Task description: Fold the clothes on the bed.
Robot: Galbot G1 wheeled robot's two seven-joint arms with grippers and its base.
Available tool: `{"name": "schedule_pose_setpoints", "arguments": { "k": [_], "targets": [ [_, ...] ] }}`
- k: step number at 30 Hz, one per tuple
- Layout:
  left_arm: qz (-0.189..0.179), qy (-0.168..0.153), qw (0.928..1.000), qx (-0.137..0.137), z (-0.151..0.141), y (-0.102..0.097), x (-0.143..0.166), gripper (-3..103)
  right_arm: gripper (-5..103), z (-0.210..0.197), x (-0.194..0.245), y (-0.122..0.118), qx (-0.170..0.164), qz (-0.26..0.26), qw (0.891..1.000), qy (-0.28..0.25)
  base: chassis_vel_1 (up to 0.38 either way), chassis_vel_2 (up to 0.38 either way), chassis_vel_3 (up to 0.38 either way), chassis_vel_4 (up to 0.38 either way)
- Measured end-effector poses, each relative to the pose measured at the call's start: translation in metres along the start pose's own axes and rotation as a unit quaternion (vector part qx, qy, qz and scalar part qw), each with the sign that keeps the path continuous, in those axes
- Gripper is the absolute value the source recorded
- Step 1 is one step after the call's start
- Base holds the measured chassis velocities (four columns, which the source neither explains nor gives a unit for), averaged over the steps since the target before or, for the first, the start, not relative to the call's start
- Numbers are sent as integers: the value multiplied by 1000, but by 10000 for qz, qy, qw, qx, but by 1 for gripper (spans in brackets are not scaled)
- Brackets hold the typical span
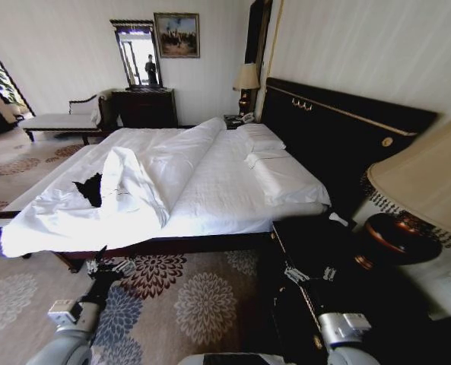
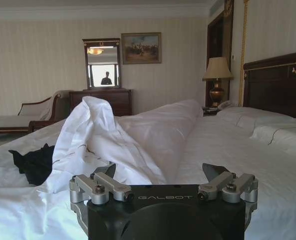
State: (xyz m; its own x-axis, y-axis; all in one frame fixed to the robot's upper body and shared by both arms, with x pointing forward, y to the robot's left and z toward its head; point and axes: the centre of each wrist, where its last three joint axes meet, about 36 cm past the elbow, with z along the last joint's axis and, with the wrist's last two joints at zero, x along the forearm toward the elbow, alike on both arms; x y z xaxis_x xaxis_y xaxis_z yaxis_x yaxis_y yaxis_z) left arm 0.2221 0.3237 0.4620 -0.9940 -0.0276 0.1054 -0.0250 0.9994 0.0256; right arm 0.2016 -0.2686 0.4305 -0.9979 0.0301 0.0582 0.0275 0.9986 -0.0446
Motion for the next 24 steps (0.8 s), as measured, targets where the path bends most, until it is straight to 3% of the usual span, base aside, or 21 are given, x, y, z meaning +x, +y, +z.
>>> {"name": "schedule_pose_setpoints", "arguments": {
  "k": [24],
  "targets": [
    [26,-7,10000,35,0,-2,0,99,100,1,2,1,-63,78,9999,54,-106,97,97,-96]
  ]
}}
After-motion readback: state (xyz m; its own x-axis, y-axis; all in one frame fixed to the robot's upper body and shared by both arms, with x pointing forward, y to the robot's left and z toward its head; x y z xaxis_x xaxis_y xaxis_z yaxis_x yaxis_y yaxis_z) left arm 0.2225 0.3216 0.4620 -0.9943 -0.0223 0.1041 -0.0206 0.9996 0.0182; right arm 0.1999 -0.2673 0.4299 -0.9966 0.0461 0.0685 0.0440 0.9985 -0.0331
